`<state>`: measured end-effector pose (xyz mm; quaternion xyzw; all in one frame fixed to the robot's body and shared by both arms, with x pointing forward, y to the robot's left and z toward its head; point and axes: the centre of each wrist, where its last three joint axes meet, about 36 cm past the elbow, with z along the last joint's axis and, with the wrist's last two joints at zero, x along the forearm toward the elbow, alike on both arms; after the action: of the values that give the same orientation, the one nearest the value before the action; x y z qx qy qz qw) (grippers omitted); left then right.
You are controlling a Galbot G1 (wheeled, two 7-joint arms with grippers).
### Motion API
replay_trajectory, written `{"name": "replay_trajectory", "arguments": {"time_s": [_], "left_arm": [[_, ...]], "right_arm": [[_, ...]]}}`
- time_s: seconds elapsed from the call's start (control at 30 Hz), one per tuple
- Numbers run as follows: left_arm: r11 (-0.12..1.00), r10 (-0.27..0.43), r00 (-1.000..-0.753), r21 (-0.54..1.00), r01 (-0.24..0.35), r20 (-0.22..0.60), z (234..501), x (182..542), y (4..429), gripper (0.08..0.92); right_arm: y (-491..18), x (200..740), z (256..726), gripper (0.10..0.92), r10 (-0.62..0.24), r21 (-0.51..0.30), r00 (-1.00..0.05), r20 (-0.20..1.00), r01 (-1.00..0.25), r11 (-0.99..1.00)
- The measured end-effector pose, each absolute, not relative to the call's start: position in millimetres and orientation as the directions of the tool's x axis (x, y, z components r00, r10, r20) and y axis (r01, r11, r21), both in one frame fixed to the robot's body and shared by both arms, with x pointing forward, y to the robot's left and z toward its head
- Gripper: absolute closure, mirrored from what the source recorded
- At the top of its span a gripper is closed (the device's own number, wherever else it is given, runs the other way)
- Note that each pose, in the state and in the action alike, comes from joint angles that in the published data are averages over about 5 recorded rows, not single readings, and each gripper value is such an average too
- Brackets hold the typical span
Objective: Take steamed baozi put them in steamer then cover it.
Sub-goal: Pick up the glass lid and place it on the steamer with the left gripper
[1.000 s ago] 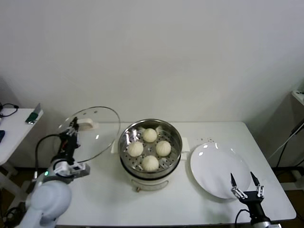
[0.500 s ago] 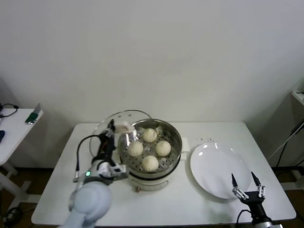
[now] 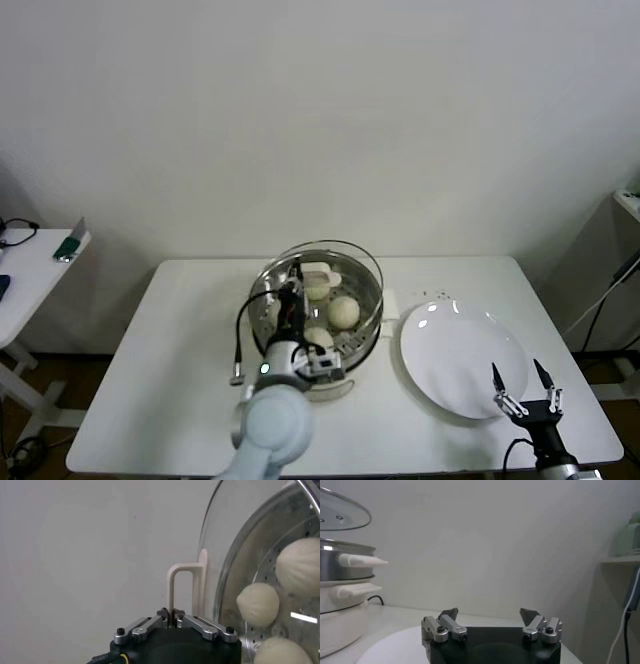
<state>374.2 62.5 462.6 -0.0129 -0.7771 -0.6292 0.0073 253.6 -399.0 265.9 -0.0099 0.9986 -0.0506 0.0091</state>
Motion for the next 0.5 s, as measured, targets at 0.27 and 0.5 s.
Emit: {"name": "replay_trajectory", "arguments": {"time_s": [0.27,0.5], "left_arm": [[0.169,0.010,-1.000,0.985,0.030,0.029,449.4,375.1,43.6,0.856],[0.133,0.007,-1.000,0.991,0.027,0.026,439.1,373.4,39.6,0.856]], "right_arm": [[-400.8,252.6,264.9,0.200,-0.018,-0.099,-1.000,-0.021,-0.015,0.995],[-401.3,251.2,263.8,0.200,-0.015,-0.099,-1.000,-0.023,-0.012,0.995]]}}
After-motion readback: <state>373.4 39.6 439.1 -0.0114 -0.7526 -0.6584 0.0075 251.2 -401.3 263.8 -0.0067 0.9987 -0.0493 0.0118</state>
